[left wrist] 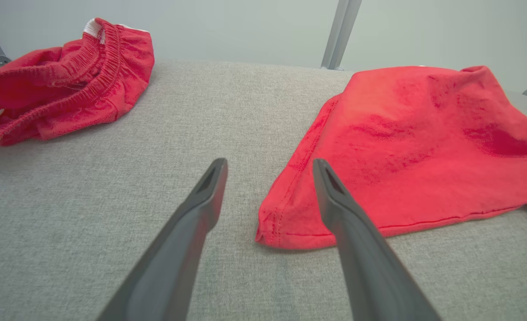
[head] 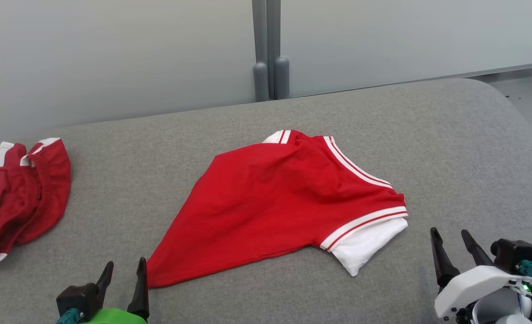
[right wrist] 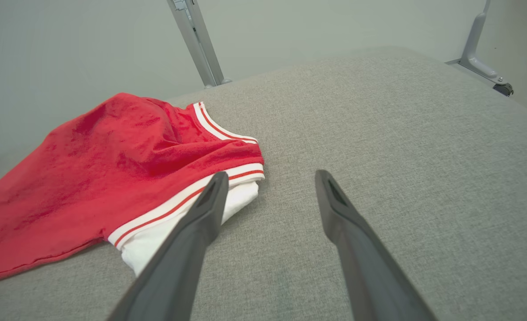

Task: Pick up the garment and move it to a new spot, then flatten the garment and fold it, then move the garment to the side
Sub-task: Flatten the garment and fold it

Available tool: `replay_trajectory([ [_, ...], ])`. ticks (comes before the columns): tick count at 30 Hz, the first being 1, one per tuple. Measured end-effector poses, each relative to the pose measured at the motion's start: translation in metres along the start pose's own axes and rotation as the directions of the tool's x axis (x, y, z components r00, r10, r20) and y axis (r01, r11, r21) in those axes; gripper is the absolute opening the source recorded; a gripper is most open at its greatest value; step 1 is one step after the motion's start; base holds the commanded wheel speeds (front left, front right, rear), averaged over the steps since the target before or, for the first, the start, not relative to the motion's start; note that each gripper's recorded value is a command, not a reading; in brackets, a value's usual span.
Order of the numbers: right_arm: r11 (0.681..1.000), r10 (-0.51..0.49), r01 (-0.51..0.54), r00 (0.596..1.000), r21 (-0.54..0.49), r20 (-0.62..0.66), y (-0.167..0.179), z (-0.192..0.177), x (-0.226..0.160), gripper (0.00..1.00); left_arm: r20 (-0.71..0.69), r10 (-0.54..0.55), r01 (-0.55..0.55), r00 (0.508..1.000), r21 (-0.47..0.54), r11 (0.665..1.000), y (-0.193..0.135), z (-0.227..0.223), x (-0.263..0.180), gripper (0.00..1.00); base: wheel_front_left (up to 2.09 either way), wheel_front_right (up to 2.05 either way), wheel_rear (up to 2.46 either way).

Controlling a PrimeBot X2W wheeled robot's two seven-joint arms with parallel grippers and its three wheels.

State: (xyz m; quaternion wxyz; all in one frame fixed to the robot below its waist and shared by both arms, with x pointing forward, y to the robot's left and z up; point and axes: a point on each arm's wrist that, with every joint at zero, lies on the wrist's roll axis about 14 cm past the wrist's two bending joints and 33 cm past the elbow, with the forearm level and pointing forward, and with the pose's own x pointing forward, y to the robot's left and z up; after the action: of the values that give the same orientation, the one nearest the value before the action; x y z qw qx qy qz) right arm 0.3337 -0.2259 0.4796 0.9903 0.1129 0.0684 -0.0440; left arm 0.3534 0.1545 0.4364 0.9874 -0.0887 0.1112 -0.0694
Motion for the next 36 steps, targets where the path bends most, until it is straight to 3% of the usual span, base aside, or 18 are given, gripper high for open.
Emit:
replay_trajectory([
  [13,1.0,0.013,-0.015,0.986,-0.014,-0.166,0.008,-0.032,0.045,1.0,0.106,0.013,-0.011,0.994,-0.023,1.0,-0.009,0.025,-0.011,1.0,0.0,0.0,0.0],
  [26,0.998,0.052,-0.034,0.94,0.059,-0.336,0.033,-0.074,0.094,1.0,0.114,0.082,-0.079,0.99,-0.027,0.996,0.009,0.028,-0.017,1.0,0.0,0.0,0.0],
  [27,0.998,0.054,-0.036,0.94,0.06,-0.337,0.034,-0.075,0.096,0.84,0.111,0.085,-0.082,0.99,-0.027,0.996,0.01,0.027,-0.017,1.0,0.0,0.0,0.0],
  [28,0.997,0.063,-0.044,0.941,0.063,-0.331,0.038,-0.074,0.101,0.32,0.105,0.089,-0.087,0.99,-0.027,0.996,0.011,0.026,-0.016,1.0,0.0,0.0,0.0],
  [29,0.997,0.066,-0.048,0.942,0.063,-0.329,0.04,-0.074,0.102,0.25,0.104,0.092,-0.09,0.99,-0.027,0.996,0.012,0.026,-0.016,1.0,0.0,0.0,0.0],
  [30,0.997,0.069,-0.051,0.943,0.066,-0.326,0.041,-0.074,0.103,0.05,0.104,0.09,-0.088,0.99,-0.026,0.996,0.012,0.025,-0.015,1.0,0.0,0.0,0.0],
  [31,0.996,0.079,-0.06,0.946,0.069,-0.314,0.044,-0.072,0.103,0.0,0.103,0.087,-0.085,0.991,-0.025,0.996,0.01,0.026,-0.013,1.0,0.0,0.0,0.0],
  [36,0.994,0.098,-0.082,0.962,0.073,-0.256,0.049,-0.061,0.102,0.0,0.102,0.059,-0.057,0.993,-0.023,0.998,0.002,0.025,-0.006,1.0,0.0,0.0,0.0],
])
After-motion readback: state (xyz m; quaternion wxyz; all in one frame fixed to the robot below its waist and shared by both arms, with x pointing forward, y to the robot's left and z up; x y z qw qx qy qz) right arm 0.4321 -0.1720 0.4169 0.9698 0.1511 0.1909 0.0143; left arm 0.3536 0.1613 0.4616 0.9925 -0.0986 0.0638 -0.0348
